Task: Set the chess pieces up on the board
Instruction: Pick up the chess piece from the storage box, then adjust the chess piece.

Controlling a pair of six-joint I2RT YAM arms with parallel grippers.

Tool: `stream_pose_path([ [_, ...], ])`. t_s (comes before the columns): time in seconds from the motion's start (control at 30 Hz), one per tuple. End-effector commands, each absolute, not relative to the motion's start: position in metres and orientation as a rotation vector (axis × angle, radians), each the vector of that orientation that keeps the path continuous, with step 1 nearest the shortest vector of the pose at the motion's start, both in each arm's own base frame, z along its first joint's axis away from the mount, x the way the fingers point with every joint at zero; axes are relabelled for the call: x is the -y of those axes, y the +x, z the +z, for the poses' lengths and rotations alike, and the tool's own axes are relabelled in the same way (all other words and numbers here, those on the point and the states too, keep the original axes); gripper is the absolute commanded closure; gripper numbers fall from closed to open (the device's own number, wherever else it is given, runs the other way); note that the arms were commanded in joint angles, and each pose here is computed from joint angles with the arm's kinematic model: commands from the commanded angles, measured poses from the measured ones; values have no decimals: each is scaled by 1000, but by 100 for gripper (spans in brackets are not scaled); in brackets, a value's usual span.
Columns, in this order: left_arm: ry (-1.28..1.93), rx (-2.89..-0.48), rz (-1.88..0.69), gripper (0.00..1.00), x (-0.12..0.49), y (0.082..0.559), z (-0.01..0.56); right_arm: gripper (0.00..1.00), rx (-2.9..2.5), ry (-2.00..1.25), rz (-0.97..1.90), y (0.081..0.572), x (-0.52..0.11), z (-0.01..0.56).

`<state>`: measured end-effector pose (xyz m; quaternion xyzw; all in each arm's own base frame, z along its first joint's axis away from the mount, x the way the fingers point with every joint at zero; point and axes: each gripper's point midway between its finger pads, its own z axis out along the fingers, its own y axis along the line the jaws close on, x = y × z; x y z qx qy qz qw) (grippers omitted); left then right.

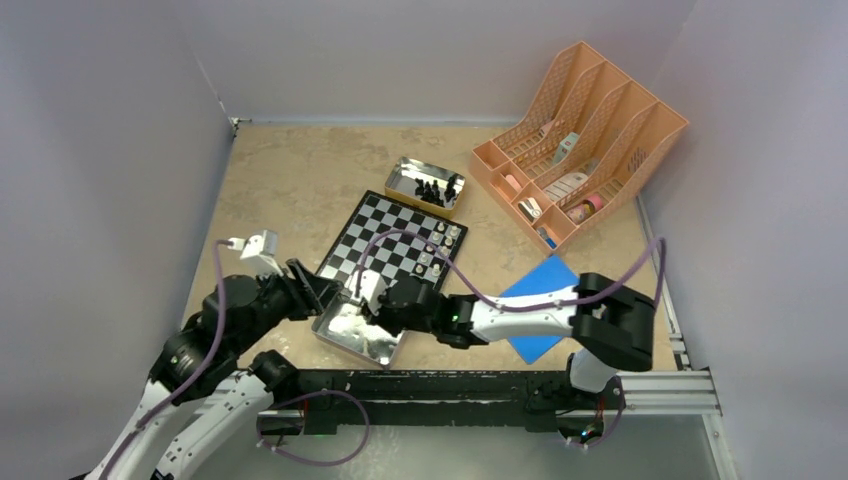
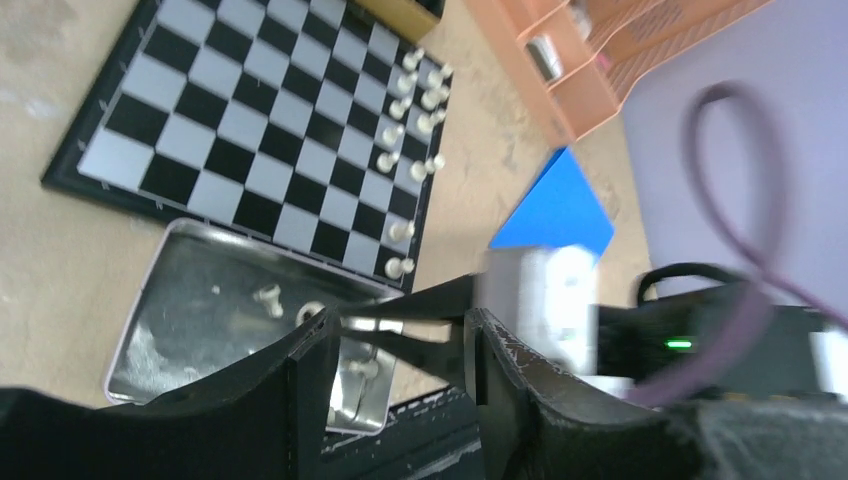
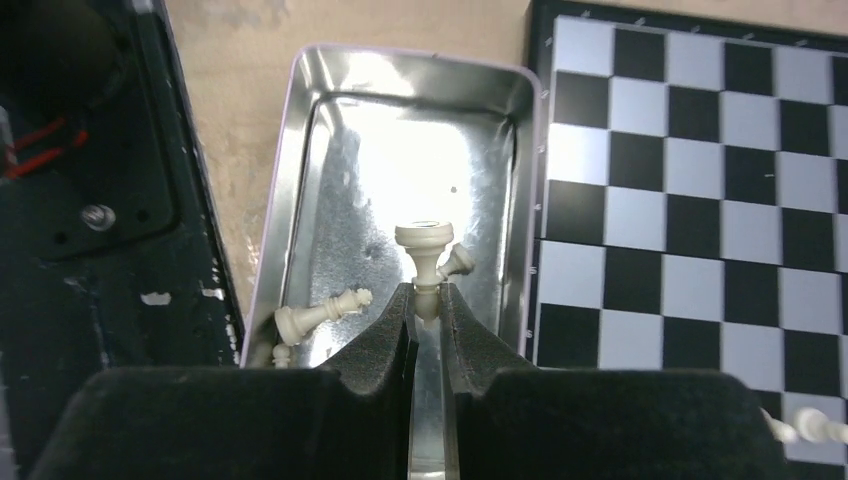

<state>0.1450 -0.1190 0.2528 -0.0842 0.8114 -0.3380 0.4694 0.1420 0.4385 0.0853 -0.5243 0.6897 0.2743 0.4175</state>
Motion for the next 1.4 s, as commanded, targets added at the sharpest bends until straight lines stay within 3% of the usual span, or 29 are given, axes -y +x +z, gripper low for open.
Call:
stream_pose_path([
  [0.0,-234,-2089,-906,52,141,148,233,92,-1666,-1117,799,149,-433,147],
  [0.23,-105,-2075,-1118,52,182,148,245,91,-1600,-1084,909,134,-418,179],
  [0.5,-83,-2110,-1179,49,195,148,249,90,-1503,-963,922,138,-398,223],
  [0.77,-44,-2060,-1328,57,212,143,263,90,-1459,-913,936,139,-391,242],
  [0.97,-60,-2066,-1310,58,210,146,263,90,-1419,-902,969,134,-384,253],
  [1.17,-78,-2075,-1292,52,210,150,261,90,-1405,-899,970,133,-382,256],
  [1.37,-60,-2072,-1304,60,214,151,263,90,-1400,-920,978,130,-384,255],
])
